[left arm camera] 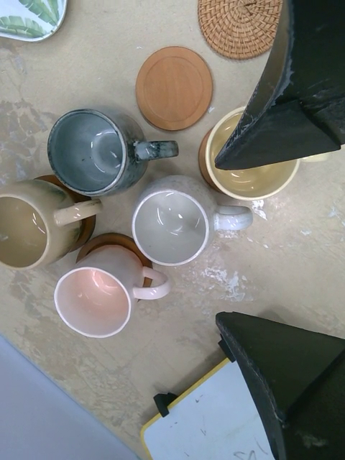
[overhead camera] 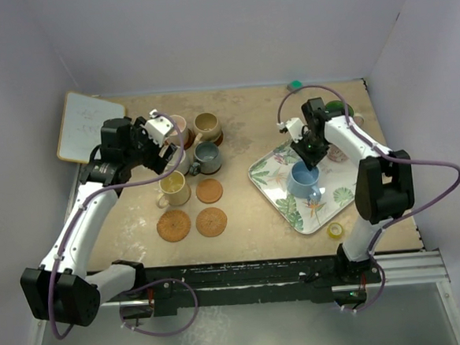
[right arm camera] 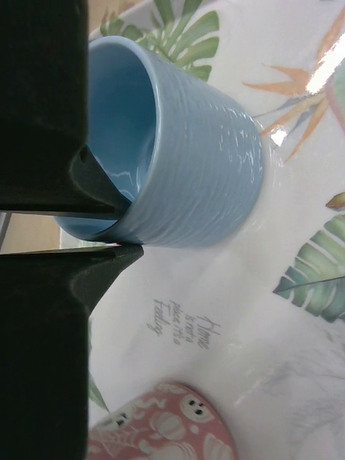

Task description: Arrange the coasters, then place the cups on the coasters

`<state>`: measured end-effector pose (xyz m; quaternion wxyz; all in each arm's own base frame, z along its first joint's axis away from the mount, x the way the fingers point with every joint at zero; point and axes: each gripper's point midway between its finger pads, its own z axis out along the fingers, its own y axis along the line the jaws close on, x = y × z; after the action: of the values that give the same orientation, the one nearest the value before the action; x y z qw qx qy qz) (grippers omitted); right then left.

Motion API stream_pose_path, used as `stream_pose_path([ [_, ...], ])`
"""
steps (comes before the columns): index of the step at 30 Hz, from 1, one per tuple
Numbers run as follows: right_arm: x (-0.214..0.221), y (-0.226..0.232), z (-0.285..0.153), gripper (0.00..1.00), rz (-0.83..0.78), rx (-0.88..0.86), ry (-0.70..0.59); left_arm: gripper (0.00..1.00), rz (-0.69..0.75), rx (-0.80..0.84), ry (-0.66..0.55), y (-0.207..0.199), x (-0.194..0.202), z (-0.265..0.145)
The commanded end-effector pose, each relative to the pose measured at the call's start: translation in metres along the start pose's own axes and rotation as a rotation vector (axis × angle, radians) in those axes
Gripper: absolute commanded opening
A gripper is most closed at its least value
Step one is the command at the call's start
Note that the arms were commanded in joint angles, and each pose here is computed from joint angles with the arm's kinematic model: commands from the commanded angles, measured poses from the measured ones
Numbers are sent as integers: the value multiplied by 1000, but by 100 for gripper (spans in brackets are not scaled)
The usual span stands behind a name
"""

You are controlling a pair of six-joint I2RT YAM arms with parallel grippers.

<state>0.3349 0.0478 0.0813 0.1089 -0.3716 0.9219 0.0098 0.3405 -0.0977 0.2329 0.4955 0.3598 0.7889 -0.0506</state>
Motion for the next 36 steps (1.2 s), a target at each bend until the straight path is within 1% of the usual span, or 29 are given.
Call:
stream_pose_path([
  [1,-5,8,-13,22,245,49,-71,77,14,24,-34,-1,-7,5],
  [4,-3,18,-14,24,294,23,-87,77,12,31,-33,-1,-8,7],
  [6,-2,22,-16,26,307,11,-95,77,11,36,-32,-2,-9,7],
  [7,-1,24,-17,29,308,3,-100,77,10,37,-32,-3,-9,8],
  [11,-7,21,-22,40,252,10,-138,77,10,46,-30,-5,-8,9],
  [13,-7,17,-23,42,222,24,-140,77,10,49,-29,-6,-8,10],
  [19,-1,18,-22,41,183,19,-119,77,14,55,-33,-12,-11,11],
  [24,10,21,-21,36,244,20,-86,77,23,80,-25,-27,-17,22],
  [29,17,37,-24,35,303,-34,-75,77,53,144,-12,-58,-29,39],
  [32,16,54,-25,34,316,-116,-86,77,16,194,-15,-74,-38,52],
  [36,15,74,-28,35,327,-232,-107,77,-85,258,-24,-94,-56,69],
])
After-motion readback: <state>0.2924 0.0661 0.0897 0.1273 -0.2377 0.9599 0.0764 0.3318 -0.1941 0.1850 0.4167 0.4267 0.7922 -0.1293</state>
